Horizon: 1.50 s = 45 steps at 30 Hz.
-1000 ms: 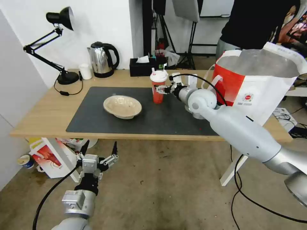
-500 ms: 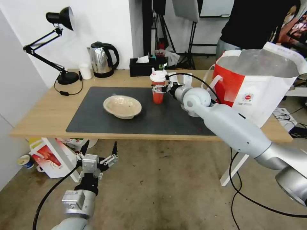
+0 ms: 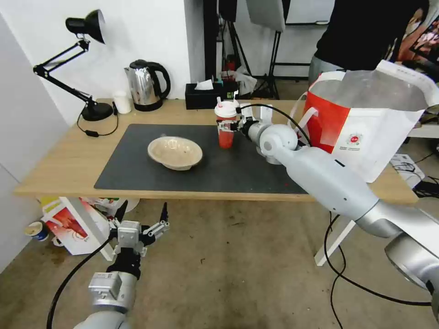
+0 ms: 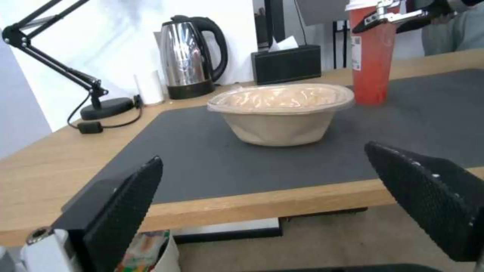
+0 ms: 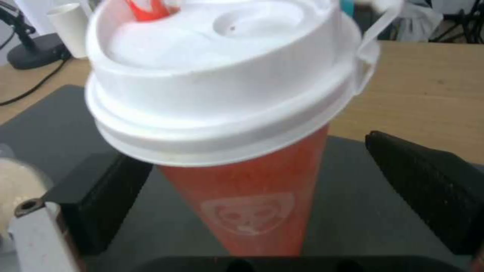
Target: Pick up the trash from the table and place it into the takeout bag.
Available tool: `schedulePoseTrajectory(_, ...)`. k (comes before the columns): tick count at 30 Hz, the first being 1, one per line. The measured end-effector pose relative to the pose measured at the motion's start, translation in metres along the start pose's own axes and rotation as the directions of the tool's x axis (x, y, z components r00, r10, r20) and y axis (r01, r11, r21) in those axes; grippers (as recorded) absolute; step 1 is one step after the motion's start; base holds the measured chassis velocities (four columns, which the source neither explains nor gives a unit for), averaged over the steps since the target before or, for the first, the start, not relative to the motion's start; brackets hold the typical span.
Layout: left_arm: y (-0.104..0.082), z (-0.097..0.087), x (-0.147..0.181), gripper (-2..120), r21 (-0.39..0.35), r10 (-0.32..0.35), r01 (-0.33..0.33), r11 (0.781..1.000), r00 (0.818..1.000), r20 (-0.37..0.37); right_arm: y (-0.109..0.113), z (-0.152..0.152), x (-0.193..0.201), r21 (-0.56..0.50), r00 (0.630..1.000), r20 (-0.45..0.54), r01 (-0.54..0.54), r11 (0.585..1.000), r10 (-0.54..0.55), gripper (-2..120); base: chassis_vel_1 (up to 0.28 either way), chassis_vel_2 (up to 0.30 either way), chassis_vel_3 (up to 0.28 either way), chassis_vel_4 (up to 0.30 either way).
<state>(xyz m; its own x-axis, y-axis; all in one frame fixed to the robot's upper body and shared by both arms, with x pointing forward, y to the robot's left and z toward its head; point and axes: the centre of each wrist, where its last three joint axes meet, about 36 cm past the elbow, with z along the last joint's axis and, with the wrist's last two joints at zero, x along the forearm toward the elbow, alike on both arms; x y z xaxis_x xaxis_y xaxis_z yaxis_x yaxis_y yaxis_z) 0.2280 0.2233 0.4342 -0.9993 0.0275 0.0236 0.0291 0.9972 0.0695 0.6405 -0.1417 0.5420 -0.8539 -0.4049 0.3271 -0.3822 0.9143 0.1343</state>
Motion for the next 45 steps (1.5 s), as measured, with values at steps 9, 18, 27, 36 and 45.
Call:
schedulePoseTrajectory(9, 0.0, 0.0, 0.0, 100, 0.0, 0.0, 0.0, 1.0, 1.0, 0.0, -0.002, 0.003, -0.012, -0.016, 1.0, -0.015, 0.002, 1.0, -0.002, 100, 0.0, 0.0, 0.0, 0.0)
schedulePoseTrajectory(18, 0.0, 0.0, 0.0, 100, 0.0, 0.0, 0.0, 1.0, 1.0, 0.0, -0.001, 0.014, -0.02, -0.029, 1.0, -0.021, 0.002, 1.0, -0.002, 83, 0.0, 0.0, 0.0, 0.0)
schedulePoseTrajectory(27, 0.0, 0.0, 0.0, 100, 0.0, 0.0, 0.0, 1.0, 1.0, 0.0, 0.002, 0.015, -0.016, -0.021, 1.0, -0.019, 0.014, 1.0, -0.014, 53, 0.0, 0.0, 0.0, 0.0)
schedulePoseTrajectory(36, 0.0, 0.0, 0.0, 100, 0.0, 0.0, 0.0, 1.0, 1.0, 0.0, 0.0, -0.005, 0.01, -0.017, 0.999, 0.031, 0.044, 0.999, -0.044, 31, 0.0, 0.0, 0.0, 0.0)
schedulePoseTrajectory(45, 0.0, 0.0, 0.0, 100, 0.0, 0.0, 0.0, 1.0, 1.0, 0.0, -0.026, -0.069, 0.082, -0.006, 0.987, 0.152, 0.048, 0.999, -0.047, 11, 0.0, 0.0, 0.0, 0.0)
